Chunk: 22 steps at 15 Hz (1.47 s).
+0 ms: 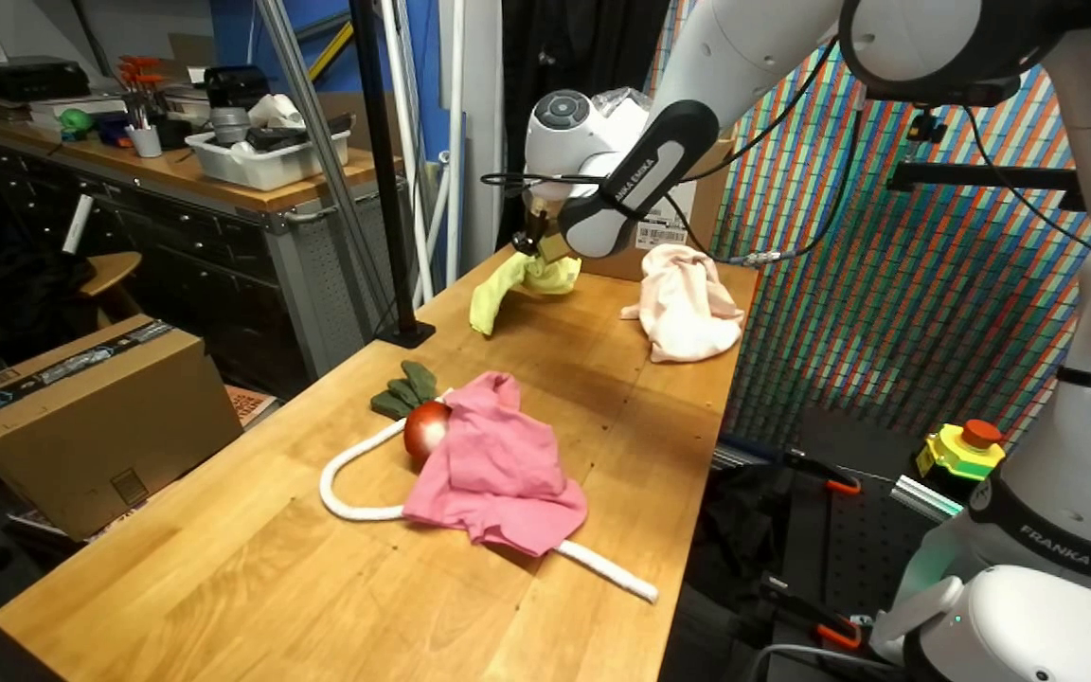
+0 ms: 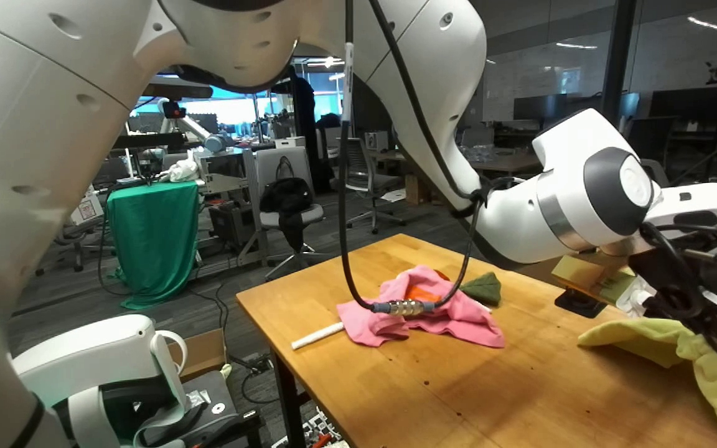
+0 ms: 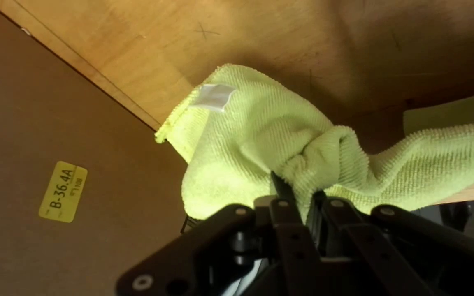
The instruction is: Separate the clothes and the plush toy
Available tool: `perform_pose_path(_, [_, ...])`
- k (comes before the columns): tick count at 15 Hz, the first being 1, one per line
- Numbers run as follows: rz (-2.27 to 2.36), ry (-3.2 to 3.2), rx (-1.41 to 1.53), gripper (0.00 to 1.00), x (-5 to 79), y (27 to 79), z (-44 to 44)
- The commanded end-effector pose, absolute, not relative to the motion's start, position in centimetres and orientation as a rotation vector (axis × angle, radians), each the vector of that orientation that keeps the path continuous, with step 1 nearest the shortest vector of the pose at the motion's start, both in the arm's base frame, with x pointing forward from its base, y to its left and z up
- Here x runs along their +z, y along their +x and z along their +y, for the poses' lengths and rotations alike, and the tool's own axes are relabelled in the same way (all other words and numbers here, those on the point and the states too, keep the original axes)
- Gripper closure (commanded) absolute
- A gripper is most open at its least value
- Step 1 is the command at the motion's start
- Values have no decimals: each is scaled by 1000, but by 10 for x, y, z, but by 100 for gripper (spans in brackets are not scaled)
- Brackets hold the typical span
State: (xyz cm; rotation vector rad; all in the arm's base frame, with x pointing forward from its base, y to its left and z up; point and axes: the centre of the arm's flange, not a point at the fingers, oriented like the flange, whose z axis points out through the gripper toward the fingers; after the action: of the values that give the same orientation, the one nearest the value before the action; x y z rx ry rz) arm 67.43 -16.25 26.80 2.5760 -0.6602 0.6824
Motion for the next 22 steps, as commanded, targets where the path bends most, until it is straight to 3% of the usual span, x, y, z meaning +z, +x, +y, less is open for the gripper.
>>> perform_pose_path(1, [-685, 2606, 732, 89, 267, 686, -168])
perform_pose_path(2, [-691, 2612, 722, 64, 266, 685, -169])
perform_pose_path(4, [-683, 2610, 692, 60, 265, 680, -169])
perform_pose_path(12, [-553, 2656, 564, 1, 282, 653, -140])
perform_pose_path(22, [-147, 2992, 353, 0, 341, 580, -27])
